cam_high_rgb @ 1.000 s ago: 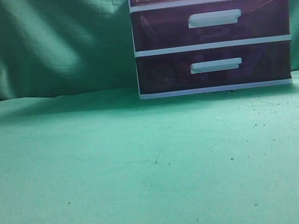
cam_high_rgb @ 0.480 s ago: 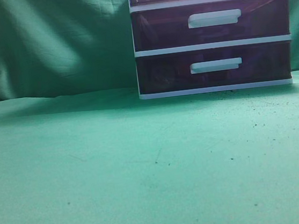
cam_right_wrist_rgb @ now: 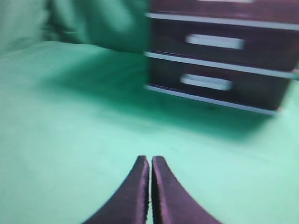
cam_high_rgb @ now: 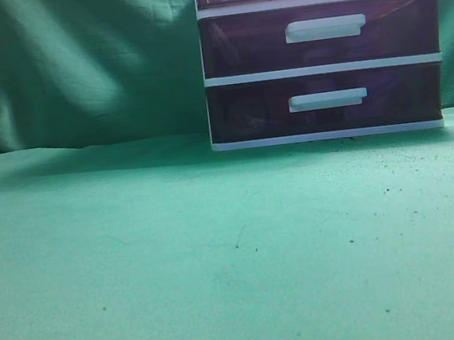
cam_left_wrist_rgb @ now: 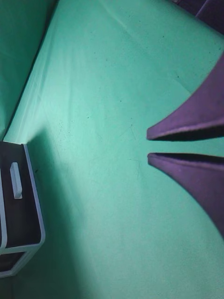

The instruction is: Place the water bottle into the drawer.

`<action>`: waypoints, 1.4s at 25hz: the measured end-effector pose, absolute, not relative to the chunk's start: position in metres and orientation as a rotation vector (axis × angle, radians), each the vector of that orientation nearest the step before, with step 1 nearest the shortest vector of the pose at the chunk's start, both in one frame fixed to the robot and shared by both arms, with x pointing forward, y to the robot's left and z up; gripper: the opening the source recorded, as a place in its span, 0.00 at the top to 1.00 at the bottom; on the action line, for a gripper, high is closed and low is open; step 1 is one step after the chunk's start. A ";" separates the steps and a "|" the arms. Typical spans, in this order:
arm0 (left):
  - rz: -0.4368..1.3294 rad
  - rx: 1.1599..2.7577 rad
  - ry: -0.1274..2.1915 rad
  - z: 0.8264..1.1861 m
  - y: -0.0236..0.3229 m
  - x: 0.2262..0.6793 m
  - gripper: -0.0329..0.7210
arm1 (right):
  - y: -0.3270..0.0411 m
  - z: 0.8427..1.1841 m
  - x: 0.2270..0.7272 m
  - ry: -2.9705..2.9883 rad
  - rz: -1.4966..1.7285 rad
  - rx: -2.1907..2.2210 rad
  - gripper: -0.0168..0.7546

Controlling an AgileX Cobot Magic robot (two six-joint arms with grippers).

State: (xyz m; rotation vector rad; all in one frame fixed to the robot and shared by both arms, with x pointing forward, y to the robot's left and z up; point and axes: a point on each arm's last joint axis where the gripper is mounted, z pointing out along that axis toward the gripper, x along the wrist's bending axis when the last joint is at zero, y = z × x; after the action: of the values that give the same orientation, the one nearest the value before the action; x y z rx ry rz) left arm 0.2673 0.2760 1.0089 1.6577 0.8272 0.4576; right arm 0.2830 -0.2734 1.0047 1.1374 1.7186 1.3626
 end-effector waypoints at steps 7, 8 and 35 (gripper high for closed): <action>0.456 1.657 0.829 1.009 0.276 0.267 0.87 | -0.286 0.974 0.287 1.537 1.178 1.301 0.98; 0.456 1.657 0.829 1.009 0.276 0.267 0.87 | -0.287 0.969 0.287 1.549 1.157 1.304 0.98; 0.456 1.657 0.828 1.009 0.276 0.267 0.87 | -0.295 0.946 0.291 1.486 1.084 1.400 0.98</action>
State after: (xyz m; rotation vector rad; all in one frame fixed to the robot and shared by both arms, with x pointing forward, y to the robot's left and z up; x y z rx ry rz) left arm 0.2673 0.2760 1.0089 1.6572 0.8279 0.4559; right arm 0.2910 -0.2950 0.9458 1.3999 1.4865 1.0845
